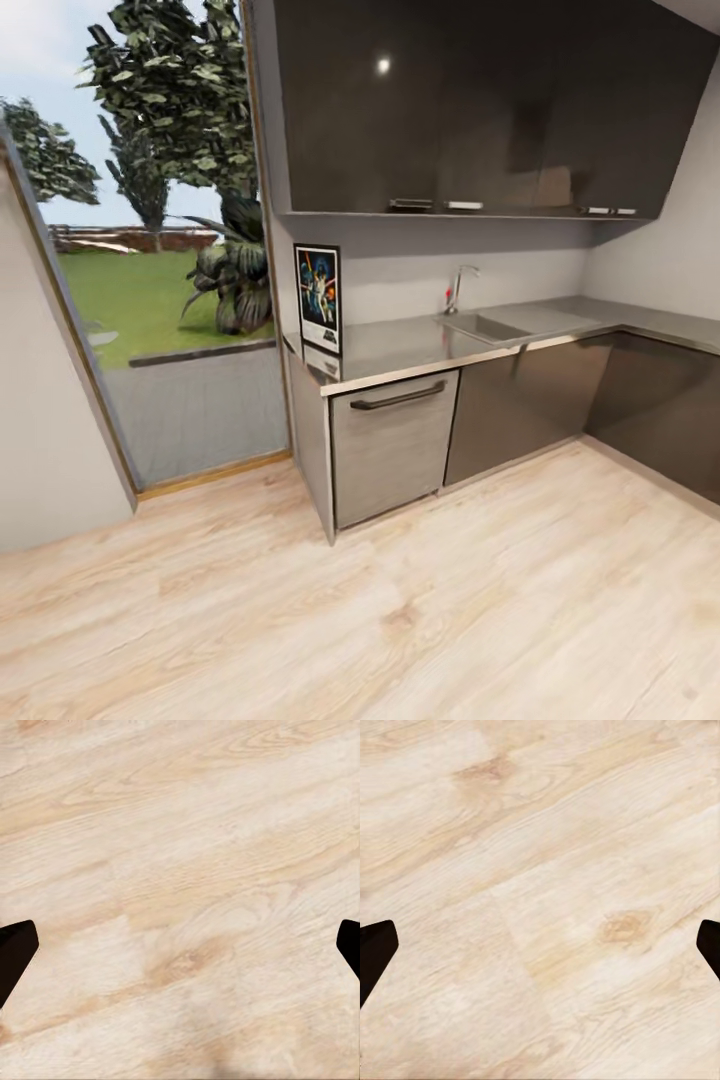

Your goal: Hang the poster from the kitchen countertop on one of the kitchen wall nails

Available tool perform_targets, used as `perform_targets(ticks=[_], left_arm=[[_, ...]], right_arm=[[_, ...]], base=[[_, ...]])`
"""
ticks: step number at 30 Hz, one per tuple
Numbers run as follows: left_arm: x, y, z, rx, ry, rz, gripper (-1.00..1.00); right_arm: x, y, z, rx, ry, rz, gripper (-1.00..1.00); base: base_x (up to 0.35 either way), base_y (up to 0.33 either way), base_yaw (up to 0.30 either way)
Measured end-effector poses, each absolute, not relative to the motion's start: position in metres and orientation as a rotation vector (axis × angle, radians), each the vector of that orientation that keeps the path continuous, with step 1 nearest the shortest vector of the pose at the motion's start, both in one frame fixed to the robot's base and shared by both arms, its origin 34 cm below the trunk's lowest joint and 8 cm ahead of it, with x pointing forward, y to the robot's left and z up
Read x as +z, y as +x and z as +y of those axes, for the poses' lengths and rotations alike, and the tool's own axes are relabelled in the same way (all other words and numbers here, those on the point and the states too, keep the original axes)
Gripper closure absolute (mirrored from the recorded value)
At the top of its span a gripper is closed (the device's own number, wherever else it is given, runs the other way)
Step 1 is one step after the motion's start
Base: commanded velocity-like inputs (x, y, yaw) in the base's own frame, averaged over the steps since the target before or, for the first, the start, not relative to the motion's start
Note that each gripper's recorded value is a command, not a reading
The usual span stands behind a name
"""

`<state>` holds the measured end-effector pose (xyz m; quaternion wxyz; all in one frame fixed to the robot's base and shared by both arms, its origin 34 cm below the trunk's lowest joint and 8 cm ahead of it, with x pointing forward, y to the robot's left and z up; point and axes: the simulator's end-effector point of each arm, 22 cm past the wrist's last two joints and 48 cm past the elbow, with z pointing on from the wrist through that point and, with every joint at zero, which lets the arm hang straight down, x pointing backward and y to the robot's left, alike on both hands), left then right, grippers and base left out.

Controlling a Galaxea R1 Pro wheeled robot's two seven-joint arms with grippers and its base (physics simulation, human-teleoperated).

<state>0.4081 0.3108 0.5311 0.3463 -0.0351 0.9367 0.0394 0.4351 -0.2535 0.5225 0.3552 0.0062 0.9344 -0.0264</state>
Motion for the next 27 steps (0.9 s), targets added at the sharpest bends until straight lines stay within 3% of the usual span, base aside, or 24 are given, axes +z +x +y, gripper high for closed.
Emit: perform_targets(ticks=[5, 15, 27], left_arm=[[0.531, 0.408, 0.311, 0.102, -0.091, 2.432, -1.00], [0.531, 0.408, 0.311, 0.102, -0.091, 2.432, -1.00], [0.531, 0.408, 0.311, 0.102, -0.091, 2.432, -1.00]], right_arm=[[0.522, 0.434, -0.253, -0.064, 0.014, 2.418, -1.00], [0.520, 0.432, -0.257, -0.067, 0.009, 2.424, -1.00], [0.528, 0.443, -0.263, -0.077, 0.019, 2.388, -1.00]], base=[[0.338, 0.000, 0.196], [0.334, 0.071, 0.028], [0.286, 0.212, 0.001]])
